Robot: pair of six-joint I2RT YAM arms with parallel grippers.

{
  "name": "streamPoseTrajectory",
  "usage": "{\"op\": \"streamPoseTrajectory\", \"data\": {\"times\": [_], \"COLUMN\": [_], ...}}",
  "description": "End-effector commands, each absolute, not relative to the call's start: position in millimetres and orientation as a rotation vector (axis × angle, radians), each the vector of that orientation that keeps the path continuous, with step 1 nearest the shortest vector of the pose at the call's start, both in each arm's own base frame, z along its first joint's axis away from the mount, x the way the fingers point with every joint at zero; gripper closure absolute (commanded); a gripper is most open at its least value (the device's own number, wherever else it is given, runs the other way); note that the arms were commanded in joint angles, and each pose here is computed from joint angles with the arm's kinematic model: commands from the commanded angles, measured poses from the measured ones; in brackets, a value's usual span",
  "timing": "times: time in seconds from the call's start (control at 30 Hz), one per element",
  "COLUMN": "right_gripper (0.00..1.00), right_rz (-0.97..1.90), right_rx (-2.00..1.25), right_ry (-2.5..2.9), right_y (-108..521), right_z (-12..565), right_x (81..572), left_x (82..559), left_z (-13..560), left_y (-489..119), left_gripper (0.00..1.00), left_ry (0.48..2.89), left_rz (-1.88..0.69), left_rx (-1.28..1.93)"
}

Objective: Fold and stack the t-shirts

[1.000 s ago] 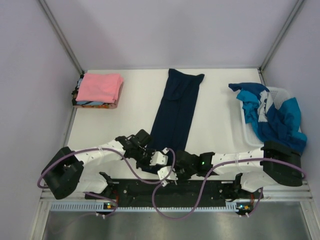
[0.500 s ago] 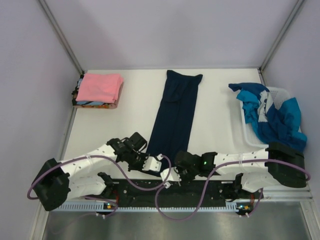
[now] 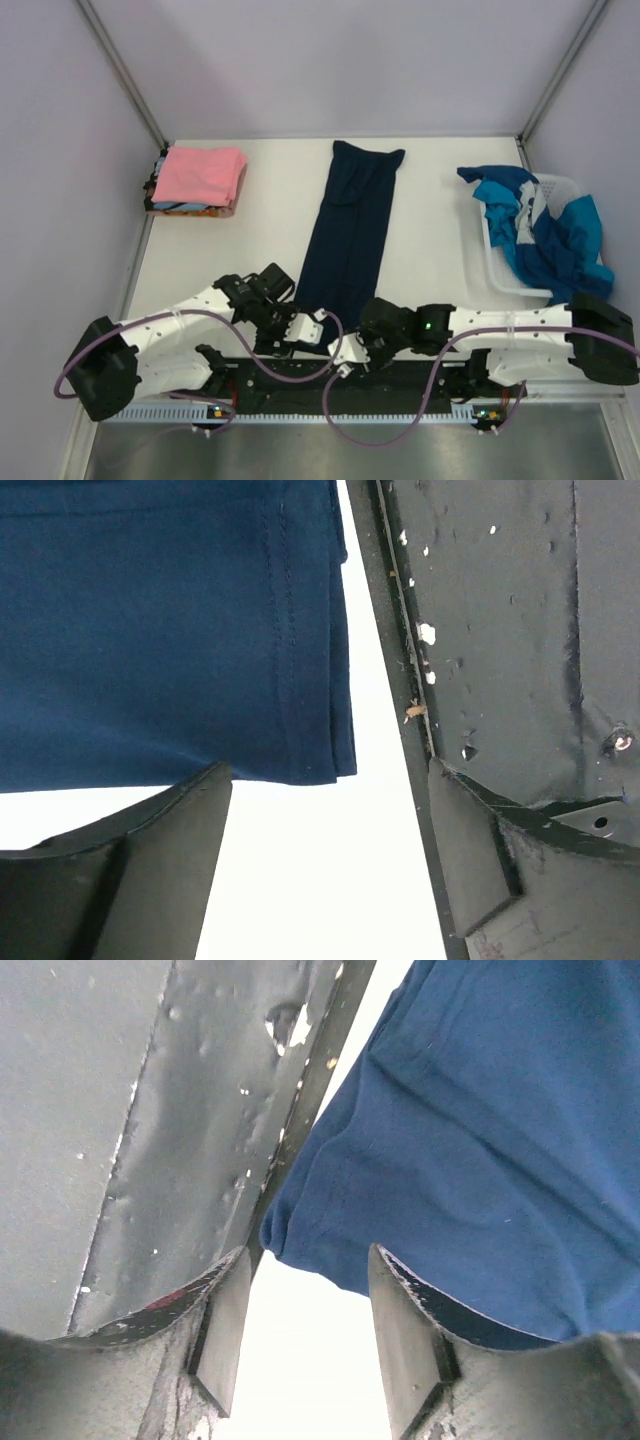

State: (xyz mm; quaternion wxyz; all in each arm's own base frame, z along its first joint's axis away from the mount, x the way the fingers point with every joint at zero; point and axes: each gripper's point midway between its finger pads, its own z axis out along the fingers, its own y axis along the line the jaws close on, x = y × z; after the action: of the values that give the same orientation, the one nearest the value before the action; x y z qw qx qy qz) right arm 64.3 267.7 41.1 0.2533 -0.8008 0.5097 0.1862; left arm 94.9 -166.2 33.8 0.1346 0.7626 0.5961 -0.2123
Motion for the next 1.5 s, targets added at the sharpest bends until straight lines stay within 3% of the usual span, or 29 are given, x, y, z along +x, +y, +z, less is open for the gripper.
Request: {"op": "streamPoseTrajectory", "data": {"times": [0.0,0.23,0.37,0.4,0.5,0.57,0.77,1.0,1.47], "right_gripper": [0.48,0.45,0.48,0.54,0.88,1.00,1.00,1.00,1.00], "right_rz": [0.588,0.569,0.507,0.480,0.487,0.514,0.581,0.623,0.350], "right_rx": [-2.126,-2.226,-2.309,-2.322,-2.339,-2.339,-2.291,-1.995,-1.370], "right_ry": [1.257,1.243,1.297,1.307,1.328,1.338,1.315,1.451,1.644], "right_y": [286,282,278,277,278,274,272,282,259], "right_z": [71,45,19,15,11,15,40,87,144], "right_x": [54,51,50,52,46,42,35,77,271], "left_x": [105,110,109,108,101,97,81,111,295], "left_z": [44,23,11,10,9,9,21,79,129], "left_y": [-180,-181,-173,-172,-172,-171,-173,-206,-231], "left_gripper": [0.12,0.12,0.19,0.24,0.44,0.62,1.00,1.00,0.99], "left_ry": [1.632,1.603,1.659,1.679,1.717,1.746,1.771,1.734,2.067], "left_rz": [-0.599,-0.561,-0.535,-0.540,-0.593,-0.619,-0.745,-0.749,-0.511], "left_rx": [2.199,2.240,2.270,2.268,2.277,2.278,2.292,2.121,1.567]}}
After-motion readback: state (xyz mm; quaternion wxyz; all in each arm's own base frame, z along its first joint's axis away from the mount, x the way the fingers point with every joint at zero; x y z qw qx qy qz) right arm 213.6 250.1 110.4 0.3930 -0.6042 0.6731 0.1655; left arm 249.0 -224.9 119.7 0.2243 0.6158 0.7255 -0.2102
